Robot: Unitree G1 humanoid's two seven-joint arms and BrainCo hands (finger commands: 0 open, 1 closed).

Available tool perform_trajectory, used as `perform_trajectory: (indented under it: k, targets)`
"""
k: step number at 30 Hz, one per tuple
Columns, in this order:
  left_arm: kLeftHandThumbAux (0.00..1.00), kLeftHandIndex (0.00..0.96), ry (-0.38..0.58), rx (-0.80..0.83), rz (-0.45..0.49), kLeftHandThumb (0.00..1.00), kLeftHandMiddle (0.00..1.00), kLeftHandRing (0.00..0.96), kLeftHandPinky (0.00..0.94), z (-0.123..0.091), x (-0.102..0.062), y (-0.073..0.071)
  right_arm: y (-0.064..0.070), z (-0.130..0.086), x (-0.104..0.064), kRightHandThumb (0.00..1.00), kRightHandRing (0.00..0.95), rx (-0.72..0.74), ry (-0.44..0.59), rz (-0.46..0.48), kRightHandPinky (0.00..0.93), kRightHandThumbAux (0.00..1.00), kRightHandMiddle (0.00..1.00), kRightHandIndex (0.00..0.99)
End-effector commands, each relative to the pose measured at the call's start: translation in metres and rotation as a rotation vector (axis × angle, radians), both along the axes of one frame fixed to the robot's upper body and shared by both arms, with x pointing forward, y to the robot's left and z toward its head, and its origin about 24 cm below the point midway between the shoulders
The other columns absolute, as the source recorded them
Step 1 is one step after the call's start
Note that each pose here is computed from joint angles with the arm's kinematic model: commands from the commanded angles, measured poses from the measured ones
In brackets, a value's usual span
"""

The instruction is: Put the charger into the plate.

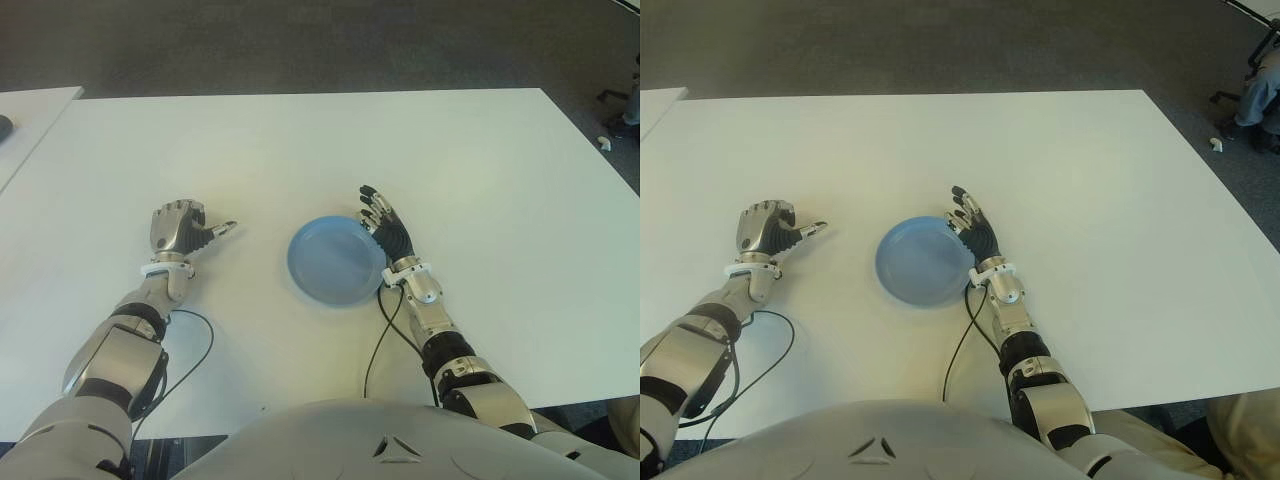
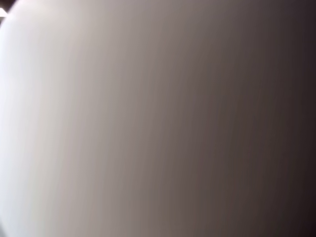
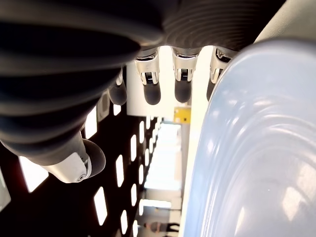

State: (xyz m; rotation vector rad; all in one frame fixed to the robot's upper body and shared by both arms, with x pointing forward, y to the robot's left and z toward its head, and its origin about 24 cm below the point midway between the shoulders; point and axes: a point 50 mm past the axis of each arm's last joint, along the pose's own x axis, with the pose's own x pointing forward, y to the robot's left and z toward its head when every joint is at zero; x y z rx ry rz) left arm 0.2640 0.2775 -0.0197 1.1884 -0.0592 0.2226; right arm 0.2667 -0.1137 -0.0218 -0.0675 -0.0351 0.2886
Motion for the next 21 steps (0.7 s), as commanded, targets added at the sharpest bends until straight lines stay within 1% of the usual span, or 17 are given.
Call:
perform_trajectory:
  k: [1,4,10,14,16,18,21]
  targets:
    - [0.439,0.836,-0.004,-0.058,0.019,0.413,0.883,0.887,0.902,-0.003,-0.006,0.001,-0.026,-0.100,-0.108,0.046,0.047,-0.071,0.572,-0.063,0.103,0.563,0.032,0.019]
    - [0.447,0.832,-0.001,-0.064,0.011,0.412,0.879,0.886,0.899,-0.004,-0.006,0.000,-0.025,-0.100,-0.108,0.048,0.046,-0.071,0.572,-0.062,0.102,0.563,0.032,0.020]
    - [0.445,0.830,-0.003,-0.126,-0.020,0.443,0.870,0.875,0.890,-0.006,-0.006,-0.009,-0.025,-0.101,-0.109,0.060,0.048,-0.072,0.571,-0.062,0.109,0.568,0.034,0.021]
    - [0.447,0.829,-0.060,-0.192,-0.085,0.467,0.869,0.873,0.897,-0.005,-0.004,-0.027,-0.025,-0.101,-0.109,0.067,0.050,-0.073,0.573,-0.061,0.111,0.574,0.035,0.022]
    - [0.450,0.829,-0.080,-0.212,-0.109,0.480,0.870,0.874,0.897,-0.004,-0.002,-0.034,-0.024,-0.101,-0.109,0.068,0.053,-0.072,0.574,-0.062,0.115,0.579,0.037,0.023]
    - [0.452,0.830,-0.093,-0.227,-0.126,0.500,0.872,0.875,0.895,-0.003,-0.001,-0.038,-0.024,-0.101,-0.109,0.067,0.053,-0.072,0.575,-0.061,0.114,0.587,0.038,0.022]
    - [0.453,0.829,-0.098,-0.236,-0.133,0.524,0.871,0.873,0.889,-0.002,0.000,-0.040,-0.023,-0.101,-0.108,0.064,0.050,-0.071,0.575,-0.060,0.104,0.594,0.037,0.020]
